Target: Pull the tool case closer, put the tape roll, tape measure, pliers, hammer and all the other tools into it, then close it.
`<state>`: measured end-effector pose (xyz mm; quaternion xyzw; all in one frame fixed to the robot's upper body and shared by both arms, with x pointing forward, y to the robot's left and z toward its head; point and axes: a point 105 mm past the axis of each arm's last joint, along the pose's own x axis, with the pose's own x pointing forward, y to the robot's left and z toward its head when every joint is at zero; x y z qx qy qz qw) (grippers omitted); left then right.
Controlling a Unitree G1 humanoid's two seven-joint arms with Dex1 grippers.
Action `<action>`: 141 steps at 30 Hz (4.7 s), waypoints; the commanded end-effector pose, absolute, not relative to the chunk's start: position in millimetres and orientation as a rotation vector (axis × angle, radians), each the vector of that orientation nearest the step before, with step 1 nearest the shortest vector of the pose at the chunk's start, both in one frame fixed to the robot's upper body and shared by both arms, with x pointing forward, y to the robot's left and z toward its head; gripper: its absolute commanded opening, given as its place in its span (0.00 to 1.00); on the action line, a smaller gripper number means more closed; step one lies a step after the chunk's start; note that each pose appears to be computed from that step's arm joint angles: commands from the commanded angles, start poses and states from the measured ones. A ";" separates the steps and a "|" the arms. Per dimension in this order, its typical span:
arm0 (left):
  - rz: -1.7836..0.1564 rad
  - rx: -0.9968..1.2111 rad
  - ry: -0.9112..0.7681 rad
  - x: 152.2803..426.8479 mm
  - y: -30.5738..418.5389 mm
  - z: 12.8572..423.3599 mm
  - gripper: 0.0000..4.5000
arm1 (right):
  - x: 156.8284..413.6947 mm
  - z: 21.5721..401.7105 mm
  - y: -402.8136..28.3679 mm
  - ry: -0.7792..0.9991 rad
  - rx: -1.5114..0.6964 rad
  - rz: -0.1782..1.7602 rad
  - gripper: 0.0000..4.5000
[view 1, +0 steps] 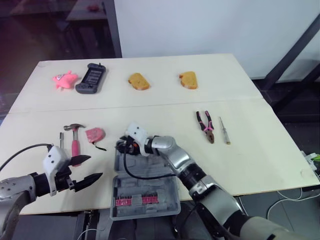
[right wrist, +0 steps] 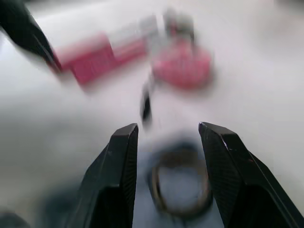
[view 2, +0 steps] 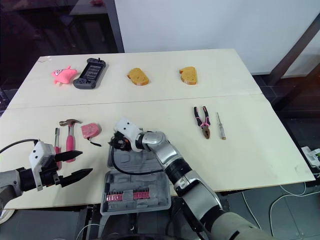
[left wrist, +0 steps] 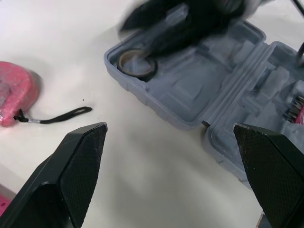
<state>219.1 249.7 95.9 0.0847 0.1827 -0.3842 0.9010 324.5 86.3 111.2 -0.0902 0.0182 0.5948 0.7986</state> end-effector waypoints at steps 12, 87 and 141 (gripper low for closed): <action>-0.540 0.231 0.358 210.1 332.9 117.4 1.00 | 294.6 167.3 -125.8 0.032 -0.223 0.970 0.53; 0.167 -0.130 0.363 329.5 215.6 30.0 0.25 | 247.8 163.5 -93.8 0.041 -0.253 1.154 1.00; -0.140 0.080 0.469 121.7 261.2 -17.6 0.00 | 246.9 155.5 -100.7 0.088 -0.243 1.047 1.00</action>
